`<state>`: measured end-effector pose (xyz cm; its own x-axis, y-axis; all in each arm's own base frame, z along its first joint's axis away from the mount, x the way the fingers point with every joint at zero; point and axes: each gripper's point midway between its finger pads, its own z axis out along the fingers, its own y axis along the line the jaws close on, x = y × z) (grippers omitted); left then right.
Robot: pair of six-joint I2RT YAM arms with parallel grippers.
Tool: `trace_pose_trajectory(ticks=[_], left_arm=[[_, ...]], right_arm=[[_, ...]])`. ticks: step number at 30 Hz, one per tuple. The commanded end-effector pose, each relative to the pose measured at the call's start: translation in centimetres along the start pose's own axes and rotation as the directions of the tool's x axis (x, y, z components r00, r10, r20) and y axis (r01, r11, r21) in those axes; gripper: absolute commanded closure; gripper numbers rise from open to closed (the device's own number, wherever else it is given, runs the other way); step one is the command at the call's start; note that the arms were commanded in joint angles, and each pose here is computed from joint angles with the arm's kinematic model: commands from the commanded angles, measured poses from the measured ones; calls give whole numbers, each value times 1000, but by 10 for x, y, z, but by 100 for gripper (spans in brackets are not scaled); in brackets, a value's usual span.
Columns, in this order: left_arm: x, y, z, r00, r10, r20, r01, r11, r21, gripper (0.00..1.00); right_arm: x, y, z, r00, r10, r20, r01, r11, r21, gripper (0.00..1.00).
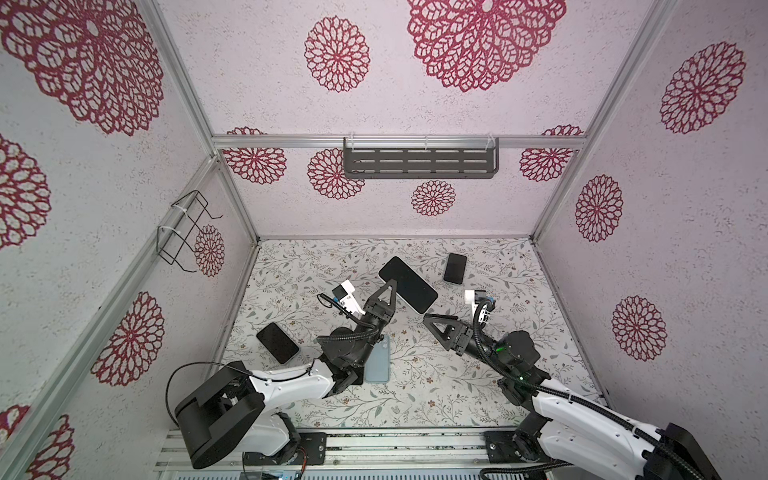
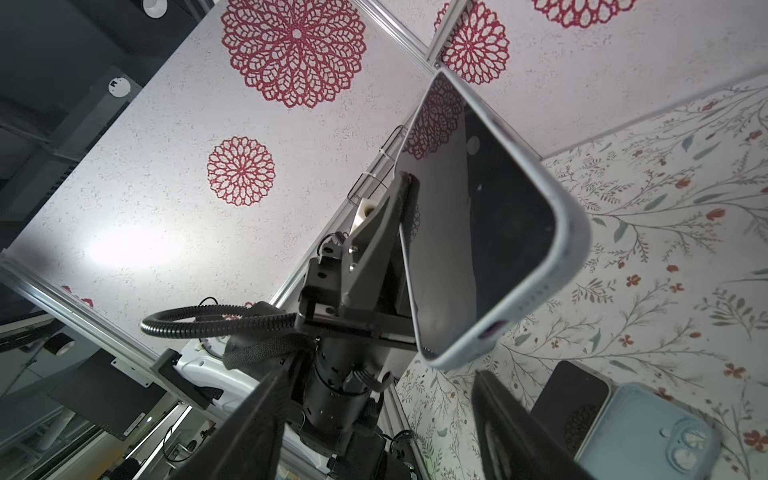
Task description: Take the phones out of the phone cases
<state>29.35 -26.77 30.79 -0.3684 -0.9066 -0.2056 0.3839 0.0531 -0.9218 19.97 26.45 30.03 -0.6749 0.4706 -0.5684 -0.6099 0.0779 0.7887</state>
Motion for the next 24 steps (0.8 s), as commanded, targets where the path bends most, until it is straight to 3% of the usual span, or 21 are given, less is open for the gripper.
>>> trace_pose_trajectory(ticks=[1, 8, 14, 24], left_arm=[[-19, -21, -7, 987, -109, 121, 98, 991, 88, 100], [-8, -18, -11, 981, -140, 133, 132, 989, 63, 100], [-1, -21, -10, 982, -145, 123, 137, 988, 67, 100], [4, -19, -7, 982, -148, 117, 142, 988, 62, 100]], right_arm=[[-16, 26, 0, 997, -7, 80, 17, 993, -115, 35], [-12, 28, 6, 997, 14, 70, -2, 987, -162, 46], [-12, 29, 4, 997, 15, 77, -2, 987, -162, 62], [-6, 28, 4, 998, 15, 58, -5, 986, -167, 73]])
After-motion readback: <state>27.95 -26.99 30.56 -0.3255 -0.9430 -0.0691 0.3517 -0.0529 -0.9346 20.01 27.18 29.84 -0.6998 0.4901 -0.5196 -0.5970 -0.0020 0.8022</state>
